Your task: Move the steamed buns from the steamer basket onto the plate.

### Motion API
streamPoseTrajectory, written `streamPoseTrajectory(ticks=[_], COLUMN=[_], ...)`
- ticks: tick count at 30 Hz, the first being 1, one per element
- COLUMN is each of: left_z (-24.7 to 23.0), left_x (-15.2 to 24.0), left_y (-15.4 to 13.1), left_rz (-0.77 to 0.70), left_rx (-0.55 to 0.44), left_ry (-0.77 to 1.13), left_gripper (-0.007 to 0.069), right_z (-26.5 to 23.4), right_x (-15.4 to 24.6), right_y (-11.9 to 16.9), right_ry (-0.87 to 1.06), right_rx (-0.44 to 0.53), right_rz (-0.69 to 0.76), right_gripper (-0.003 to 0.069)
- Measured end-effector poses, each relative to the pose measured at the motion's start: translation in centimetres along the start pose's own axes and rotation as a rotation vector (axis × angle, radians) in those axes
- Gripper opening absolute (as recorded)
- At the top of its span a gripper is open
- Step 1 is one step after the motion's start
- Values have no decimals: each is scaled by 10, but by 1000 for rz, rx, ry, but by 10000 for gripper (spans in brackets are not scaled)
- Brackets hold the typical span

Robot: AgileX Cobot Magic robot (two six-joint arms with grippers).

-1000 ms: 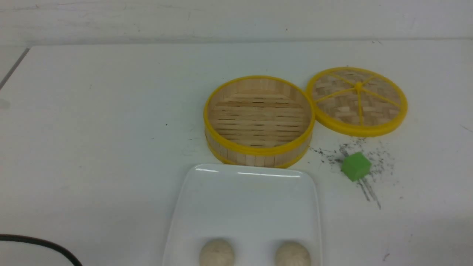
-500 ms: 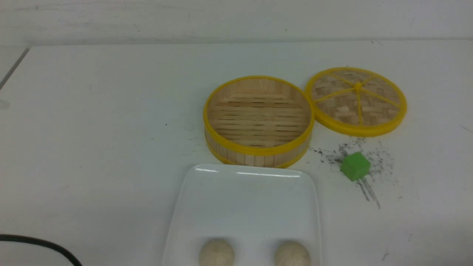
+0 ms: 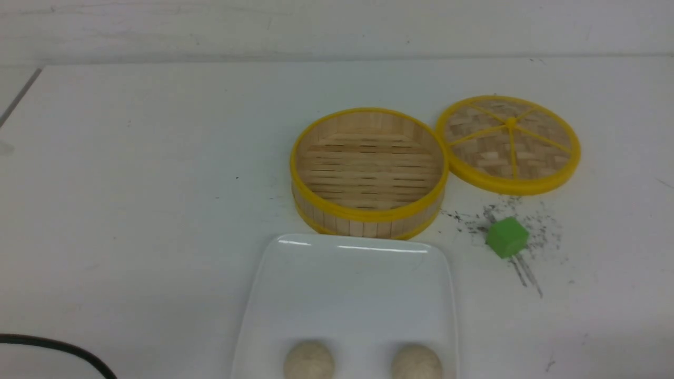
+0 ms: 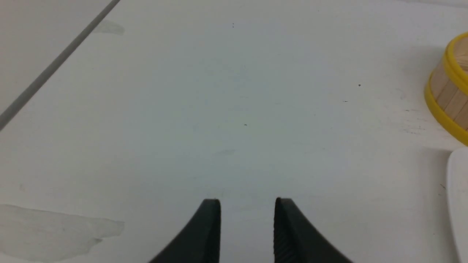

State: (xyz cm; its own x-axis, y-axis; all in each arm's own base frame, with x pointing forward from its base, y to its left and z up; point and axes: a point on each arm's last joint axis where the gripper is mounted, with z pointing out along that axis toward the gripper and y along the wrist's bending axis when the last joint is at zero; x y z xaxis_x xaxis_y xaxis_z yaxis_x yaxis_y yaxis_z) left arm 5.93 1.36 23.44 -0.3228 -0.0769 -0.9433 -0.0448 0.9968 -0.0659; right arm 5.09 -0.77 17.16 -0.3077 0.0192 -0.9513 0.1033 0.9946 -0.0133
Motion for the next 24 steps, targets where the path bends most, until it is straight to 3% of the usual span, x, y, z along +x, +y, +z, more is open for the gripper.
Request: streamPoseTrajectory(ticks=[4,24], left_z=[0,0], left_x=[0,0], left_y=[0,0], left_rz=[0,0], left_rx=[0,0], left_ry=[0,0], left_gripper=[240,240], right_z=[0,0], right_x=[0,0], right_y=[-2,-2], right_ry=[1,1], right_rx=[38,37], right_rz=[12,13], right_gripper=[243,243])
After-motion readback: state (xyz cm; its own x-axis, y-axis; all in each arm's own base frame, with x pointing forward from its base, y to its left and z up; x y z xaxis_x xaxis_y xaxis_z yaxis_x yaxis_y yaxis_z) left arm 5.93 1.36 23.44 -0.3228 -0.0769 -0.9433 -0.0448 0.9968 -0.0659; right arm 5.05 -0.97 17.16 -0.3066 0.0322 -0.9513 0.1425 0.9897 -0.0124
